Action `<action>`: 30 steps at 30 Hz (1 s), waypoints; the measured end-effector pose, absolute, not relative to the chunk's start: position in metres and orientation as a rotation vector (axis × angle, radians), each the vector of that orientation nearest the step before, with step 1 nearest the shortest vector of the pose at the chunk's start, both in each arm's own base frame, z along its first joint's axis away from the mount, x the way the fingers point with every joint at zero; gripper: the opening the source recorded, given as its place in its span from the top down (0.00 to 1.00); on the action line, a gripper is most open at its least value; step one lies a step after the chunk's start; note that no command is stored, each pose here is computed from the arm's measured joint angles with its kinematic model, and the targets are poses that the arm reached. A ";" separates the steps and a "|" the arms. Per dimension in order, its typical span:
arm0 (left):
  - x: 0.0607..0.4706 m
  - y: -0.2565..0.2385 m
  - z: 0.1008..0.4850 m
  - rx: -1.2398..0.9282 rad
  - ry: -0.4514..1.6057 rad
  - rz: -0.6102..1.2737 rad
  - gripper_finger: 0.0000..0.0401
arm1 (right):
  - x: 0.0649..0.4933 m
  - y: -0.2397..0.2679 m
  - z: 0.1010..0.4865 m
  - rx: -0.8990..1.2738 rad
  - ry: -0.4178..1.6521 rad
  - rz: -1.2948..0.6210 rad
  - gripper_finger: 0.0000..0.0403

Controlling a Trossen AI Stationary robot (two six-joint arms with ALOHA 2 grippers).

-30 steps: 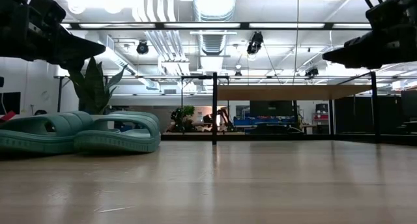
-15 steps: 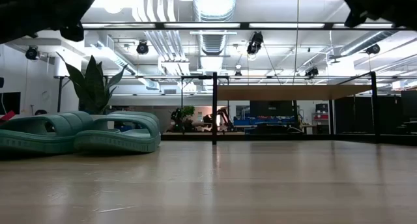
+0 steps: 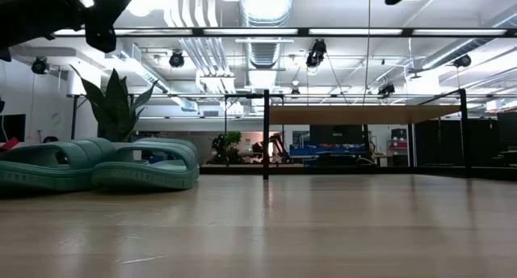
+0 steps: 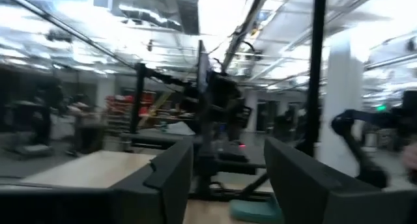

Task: Pick and place slides into the shelf
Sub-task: Put the bottom right green slipper on the shelf

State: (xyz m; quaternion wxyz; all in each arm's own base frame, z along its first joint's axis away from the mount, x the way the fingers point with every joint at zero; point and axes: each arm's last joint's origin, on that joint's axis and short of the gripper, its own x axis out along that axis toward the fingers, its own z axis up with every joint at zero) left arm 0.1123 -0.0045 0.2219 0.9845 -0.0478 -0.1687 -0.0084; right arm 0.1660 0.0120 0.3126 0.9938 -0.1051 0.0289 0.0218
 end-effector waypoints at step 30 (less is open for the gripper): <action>0.112 -0.010 0.205 -0.052 -0.297 -0.187 0.54 | 0.198 0.091 0.330 0.350 1.097 -0.007 0.68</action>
